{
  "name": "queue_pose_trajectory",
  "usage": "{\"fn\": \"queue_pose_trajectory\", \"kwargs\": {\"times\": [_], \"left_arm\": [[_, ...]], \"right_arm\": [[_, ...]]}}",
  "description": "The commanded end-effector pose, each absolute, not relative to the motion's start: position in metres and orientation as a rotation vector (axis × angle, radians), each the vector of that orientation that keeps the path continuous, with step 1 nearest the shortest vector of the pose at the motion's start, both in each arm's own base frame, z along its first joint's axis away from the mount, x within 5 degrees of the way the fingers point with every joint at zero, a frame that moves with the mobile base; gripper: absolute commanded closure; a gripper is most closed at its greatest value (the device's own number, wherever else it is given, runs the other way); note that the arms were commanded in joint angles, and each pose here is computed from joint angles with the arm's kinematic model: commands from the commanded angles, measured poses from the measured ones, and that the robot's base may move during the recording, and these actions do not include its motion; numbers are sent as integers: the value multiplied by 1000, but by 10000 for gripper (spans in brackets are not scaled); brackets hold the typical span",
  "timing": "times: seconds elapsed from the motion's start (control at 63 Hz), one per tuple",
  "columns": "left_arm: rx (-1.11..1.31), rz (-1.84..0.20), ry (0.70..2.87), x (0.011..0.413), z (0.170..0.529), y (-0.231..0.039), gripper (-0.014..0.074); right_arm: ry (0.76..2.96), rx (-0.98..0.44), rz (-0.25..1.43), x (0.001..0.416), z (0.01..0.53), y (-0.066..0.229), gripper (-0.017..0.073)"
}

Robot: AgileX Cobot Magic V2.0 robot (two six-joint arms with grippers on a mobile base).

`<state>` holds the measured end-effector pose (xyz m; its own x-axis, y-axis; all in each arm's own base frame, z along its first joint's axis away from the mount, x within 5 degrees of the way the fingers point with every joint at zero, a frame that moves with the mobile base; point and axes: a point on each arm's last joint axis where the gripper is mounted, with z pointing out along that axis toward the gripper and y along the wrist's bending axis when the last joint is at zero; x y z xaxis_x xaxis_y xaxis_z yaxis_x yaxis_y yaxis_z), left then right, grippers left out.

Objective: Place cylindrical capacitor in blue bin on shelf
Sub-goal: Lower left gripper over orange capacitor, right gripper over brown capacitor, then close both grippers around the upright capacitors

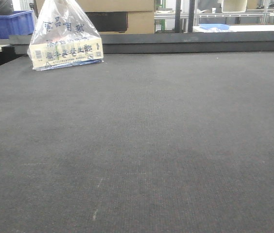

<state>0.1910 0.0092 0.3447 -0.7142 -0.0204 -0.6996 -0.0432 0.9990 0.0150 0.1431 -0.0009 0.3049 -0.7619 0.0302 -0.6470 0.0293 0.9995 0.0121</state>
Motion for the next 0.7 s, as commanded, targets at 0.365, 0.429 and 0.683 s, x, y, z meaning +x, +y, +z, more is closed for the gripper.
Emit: {"fn": "queue_pose_trajectory", "kwargs": {"times": [0.365,0.429,0.683], "left_arm": [[-40,57,2410,222,334,12,704],[-40,57,2403,222,334,12,704],[-40,57,2401,222,334,12,704]], "right_arm": [[2813,60,14,195,287,-1,727],[2853,61,13,208,284,-1,727],[2904,62,59,230,266,4,631]]}}
